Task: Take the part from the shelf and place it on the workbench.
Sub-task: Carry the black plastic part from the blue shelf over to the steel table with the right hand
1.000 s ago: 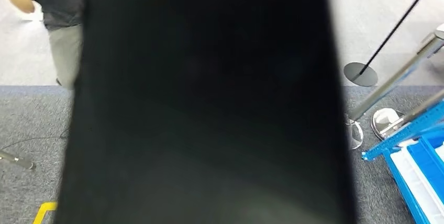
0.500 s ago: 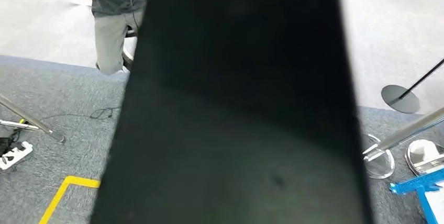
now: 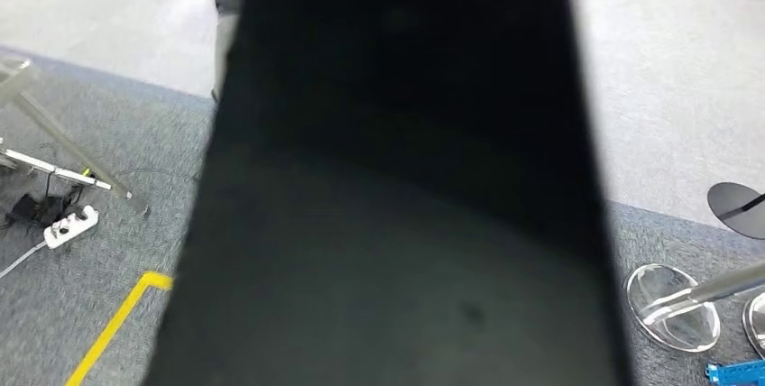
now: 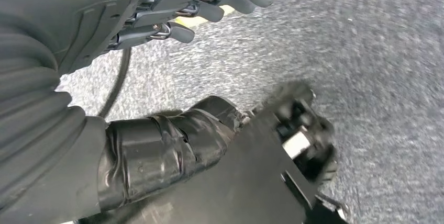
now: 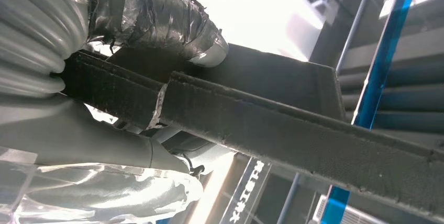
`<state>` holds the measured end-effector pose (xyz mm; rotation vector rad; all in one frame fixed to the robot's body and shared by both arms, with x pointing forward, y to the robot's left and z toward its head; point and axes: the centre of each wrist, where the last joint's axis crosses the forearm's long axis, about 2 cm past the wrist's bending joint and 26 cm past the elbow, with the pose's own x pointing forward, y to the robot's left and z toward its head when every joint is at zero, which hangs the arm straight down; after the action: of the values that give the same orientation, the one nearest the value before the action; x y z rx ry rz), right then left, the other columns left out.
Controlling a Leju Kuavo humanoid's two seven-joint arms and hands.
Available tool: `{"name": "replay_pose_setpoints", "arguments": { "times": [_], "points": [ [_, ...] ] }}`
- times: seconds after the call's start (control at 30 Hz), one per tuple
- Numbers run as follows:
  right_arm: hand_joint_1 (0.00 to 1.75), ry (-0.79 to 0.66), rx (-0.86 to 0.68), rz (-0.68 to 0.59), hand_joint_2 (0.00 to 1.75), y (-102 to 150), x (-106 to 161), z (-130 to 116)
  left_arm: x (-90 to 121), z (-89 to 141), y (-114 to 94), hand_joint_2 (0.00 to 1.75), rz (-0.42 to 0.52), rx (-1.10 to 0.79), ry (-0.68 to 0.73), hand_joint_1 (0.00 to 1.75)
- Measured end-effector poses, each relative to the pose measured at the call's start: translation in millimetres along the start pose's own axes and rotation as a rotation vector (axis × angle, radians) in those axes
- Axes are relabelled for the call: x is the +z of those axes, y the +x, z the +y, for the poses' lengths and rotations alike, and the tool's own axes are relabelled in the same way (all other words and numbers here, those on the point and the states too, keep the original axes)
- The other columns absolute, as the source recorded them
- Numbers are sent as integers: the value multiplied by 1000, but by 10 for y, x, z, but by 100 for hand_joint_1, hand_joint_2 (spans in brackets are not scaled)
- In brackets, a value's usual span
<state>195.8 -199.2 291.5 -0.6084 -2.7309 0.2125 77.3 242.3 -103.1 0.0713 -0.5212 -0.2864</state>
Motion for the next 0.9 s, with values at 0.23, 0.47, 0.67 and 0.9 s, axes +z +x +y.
{"name": "replay_pose_setpoints", "arguments": {
  "times": [0.23, 0.47, 0.67, 0.9],
  "points": [
    [175, -27, -34, 14, 175, 1, 60, -2, 1, -4, 3, 175, -6, 1, 20, 0],
    [175, -103, -114, 115, 175, -36, 206, -20, 4, -31, 12, 175, 3, 3, 33, 0],
    [175, -177, -175, 171, 175, -92, 241, -8, 7, -47, 13, 175, 2, 4, 35, 0],
    [175, -237, -244, 240, 175, -134, 278, 28, 6, -52, 19, 175, -10, 16, 38, 0]
  ]
}}
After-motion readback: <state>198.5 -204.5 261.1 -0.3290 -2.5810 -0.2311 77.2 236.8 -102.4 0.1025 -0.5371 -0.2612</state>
